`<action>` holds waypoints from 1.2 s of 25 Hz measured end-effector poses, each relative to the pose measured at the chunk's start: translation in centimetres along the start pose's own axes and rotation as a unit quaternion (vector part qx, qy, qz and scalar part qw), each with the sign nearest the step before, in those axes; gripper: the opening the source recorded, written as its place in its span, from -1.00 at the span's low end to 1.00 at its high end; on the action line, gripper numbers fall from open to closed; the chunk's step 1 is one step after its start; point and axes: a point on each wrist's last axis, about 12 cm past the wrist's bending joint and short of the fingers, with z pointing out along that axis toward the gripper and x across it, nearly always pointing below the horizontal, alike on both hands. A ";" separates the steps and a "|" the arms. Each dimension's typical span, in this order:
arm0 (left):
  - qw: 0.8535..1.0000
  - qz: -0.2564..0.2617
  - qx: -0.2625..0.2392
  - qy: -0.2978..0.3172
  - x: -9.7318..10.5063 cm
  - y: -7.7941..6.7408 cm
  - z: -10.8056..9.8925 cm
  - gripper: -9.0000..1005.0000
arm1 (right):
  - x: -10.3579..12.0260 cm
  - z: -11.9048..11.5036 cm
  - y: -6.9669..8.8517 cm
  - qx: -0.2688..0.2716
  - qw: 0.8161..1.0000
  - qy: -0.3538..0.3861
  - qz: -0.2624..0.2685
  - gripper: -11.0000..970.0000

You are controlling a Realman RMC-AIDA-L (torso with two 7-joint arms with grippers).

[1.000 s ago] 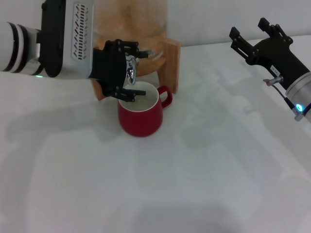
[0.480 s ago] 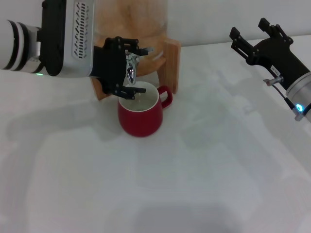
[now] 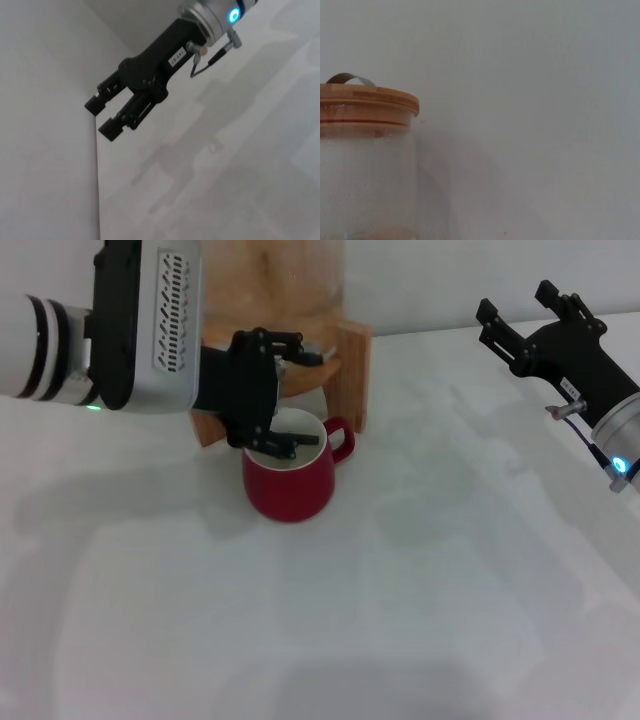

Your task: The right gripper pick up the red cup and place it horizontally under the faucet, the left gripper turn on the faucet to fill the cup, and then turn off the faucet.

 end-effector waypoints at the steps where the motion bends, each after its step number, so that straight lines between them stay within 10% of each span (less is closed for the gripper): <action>1: 1.000 -0.003 -0.001 -0.004 -0.1 -0.2 0.0 0.68 | 0.0 0.0 0.0 0.000 1.000 0.000 0.000 0.71; 18: 0.986 -0.114 -0.092 -0.082 -1.2 -6.7 -4.5 0.68 | 0.4 -1.1 0.2 -0.009 1.000 0.003 0.002 0.71; 30: 0.937 -0.207 -0.248 -0.130 -2.4 -13.8 -6.3 0.68 | 0.5 -2.6 0.3 -0.022 1.000 -0.009 -0.001 0.70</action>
